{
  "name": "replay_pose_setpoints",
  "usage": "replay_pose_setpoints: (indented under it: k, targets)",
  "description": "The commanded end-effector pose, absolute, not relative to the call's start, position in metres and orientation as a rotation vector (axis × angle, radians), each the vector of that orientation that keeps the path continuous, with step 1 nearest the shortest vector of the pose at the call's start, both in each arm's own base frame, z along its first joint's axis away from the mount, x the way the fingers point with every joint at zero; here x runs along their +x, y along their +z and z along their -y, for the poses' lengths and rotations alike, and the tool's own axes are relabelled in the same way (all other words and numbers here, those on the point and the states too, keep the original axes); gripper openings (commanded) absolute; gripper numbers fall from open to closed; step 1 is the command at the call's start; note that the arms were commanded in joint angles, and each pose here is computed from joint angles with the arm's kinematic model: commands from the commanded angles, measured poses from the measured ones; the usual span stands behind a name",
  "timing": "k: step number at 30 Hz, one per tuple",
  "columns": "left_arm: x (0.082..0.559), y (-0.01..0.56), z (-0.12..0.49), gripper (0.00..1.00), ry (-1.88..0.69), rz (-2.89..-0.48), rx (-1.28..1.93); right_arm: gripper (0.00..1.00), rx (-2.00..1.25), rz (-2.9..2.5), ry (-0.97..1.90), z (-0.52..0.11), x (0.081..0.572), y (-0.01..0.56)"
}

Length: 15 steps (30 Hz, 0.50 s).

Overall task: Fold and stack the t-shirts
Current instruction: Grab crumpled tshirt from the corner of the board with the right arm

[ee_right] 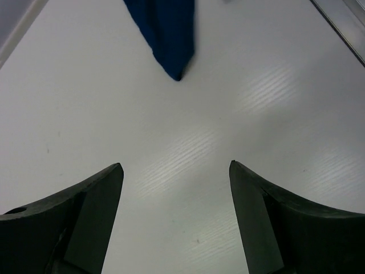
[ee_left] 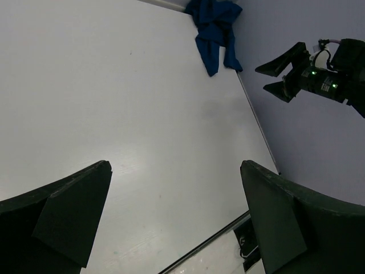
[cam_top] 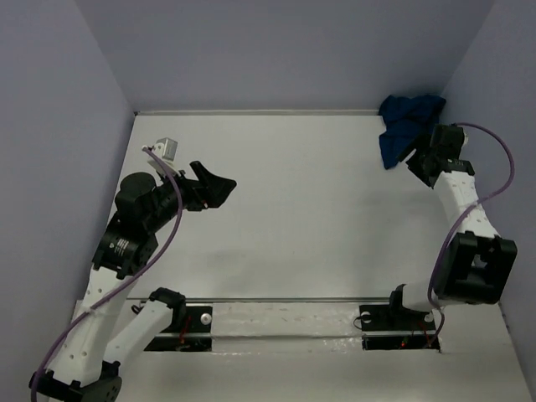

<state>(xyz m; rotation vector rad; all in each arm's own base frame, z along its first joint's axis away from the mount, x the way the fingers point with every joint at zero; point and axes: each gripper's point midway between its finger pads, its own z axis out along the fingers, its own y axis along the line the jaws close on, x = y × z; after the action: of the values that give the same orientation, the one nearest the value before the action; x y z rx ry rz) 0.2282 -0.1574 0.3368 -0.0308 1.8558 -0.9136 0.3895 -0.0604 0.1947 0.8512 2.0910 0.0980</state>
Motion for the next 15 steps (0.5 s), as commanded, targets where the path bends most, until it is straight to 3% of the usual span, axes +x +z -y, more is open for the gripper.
replay_pose_setpoints:
  k: [1, 4, 7, 15]
  targets:
    - [0.228, 0.329, 0.159, 0.96, -0.917, -1.860, -0.026, 0.77, 0.878, -2.035, 0.166, 0.088, 0.438, 0.178]
    - [0.231, 0.326, 0.158, 0.90, -0.899, -1.871, -0.026, 0.76, 0.889, -2.062, 0.255, 0.087, 0.457, 0.159]
    - [0.234, 0.323, 0.158, 0.88, -0.887, -1.882, -0.022, 0.67, 0.912, -2.101, 0.278, 0.095, 0.479, 0.131]
    - [0.235, 0.317, 0.154, 0.87, -0.847, -1.914, -0.036, 0.67, 0.927, -2.157, 0.287, 0.105, 0.522, 0.083]
